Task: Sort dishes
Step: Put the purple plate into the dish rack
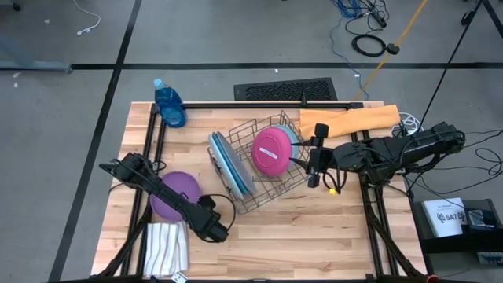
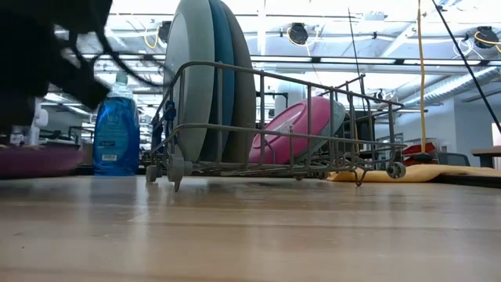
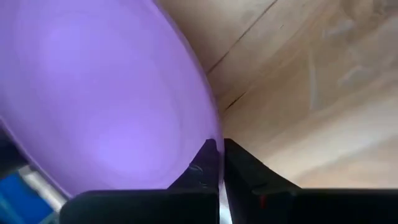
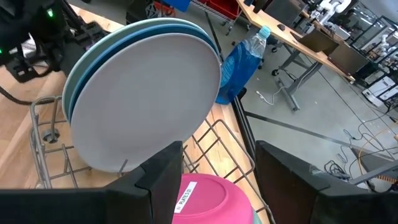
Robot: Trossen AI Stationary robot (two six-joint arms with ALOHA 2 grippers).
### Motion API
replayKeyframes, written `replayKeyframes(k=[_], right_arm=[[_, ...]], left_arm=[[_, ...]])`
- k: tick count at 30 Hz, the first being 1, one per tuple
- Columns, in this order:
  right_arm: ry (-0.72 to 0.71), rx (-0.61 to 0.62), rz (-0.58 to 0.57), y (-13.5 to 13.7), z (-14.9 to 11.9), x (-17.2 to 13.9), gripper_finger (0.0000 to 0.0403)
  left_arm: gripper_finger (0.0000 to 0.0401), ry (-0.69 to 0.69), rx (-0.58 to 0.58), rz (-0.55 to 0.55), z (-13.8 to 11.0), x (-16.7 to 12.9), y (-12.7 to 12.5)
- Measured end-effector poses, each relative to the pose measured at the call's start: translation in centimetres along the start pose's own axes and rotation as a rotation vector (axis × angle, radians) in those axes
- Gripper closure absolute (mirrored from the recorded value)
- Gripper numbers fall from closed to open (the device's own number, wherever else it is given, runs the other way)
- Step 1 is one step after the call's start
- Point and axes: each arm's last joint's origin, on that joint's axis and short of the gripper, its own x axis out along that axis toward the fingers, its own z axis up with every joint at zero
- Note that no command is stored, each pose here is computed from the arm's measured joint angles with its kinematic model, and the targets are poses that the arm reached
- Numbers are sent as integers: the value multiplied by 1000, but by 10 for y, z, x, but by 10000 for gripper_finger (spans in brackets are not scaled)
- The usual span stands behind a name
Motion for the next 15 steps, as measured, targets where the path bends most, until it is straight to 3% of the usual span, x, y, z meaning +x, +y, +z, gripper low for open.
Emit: replayKeyframes(k=[2,7,15], right_arm=[[0,0,0,0,0,0,207],[-2,-1,-1,0,0,0,207],[1,-3,0,0,0,0,207]], left_arm=[[398,-13,4,14,-1,-14,3],[399,-120,-16,-103,-2,-60,6],[400,-418,-67,-384,-18,-156,24]])
